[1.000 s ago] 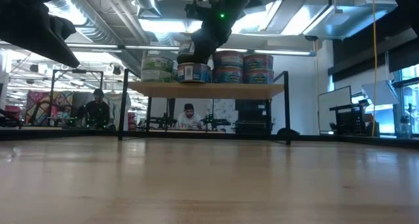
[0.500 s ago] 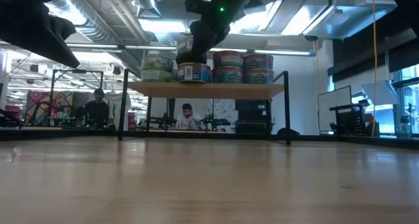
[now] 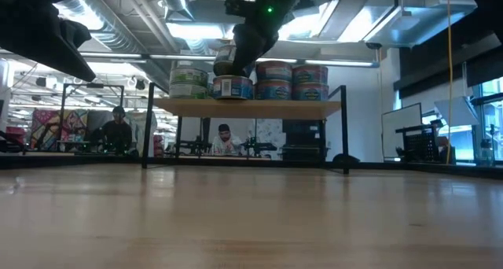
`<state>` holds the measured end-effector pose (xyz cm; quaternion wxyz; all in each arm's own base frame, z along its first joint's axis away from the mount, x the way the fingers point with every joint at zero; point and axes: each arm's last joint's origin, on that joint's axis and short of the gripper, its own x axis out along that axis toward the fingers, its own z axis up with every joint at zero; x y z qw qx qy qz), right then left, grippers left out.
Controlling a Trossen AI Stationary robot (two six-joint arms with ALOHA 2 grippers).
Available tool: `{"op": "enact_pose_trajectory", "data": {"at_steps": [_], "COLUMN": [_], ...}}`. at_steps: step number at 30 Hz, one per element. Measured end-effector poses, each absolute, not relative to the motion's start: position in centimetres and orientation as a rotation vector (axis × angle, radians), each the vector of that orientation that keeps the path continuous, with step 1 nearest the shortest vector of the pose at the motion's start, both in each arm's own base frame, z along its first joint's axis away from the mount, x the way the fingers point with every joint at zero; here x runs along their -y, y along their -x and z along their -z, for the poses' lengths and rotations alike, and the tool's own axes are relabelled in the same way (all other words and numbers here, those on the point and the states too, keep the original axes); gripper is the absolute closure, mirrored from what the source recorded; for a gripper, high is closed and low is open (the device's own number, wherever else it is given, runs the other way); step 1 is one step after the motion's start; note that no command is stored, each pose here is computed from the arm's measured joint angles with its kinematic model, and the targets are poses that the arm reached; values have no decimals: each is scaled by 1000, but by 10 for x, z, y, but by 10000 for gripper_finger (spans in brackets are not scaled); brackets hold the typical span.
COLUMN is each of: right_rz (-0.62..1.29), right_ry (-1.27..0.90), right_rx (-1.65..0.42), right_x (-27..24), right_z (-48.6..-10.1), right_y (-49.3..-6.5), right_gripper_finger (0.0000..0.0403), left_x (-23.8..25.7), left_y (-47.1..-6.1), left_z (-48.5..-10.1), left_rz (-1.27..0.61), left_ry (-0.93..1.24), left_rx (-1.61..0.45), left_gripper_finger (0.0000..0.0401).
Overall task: Stack canned seafood by type on shelf
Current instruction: Stack the blue pink tuna can with the blue pink tuna can on the shelf
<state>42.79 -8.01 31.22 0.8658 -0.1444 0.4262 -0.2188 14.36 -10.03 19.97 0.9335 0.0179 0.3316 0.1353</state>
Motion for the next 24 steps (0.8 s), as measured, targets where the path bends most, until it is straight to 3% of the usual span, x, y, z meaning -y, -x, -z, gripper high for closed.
{"op": "enact_pose_trajectory", "data": {"at_steps": [24], "right_rz": [460], "right_ry": [352], "right_rx": [-881], "right_x": [80], "right_z": [-331], "right_y": [-426], "right_gripper_finger": [59], "left_x": [100], "left_y": [-144], "left_z": [-200], "left_rz": [-277], "left_ry": [-36], "left_rx": [-679], "left_gripper_finger": [393]}}
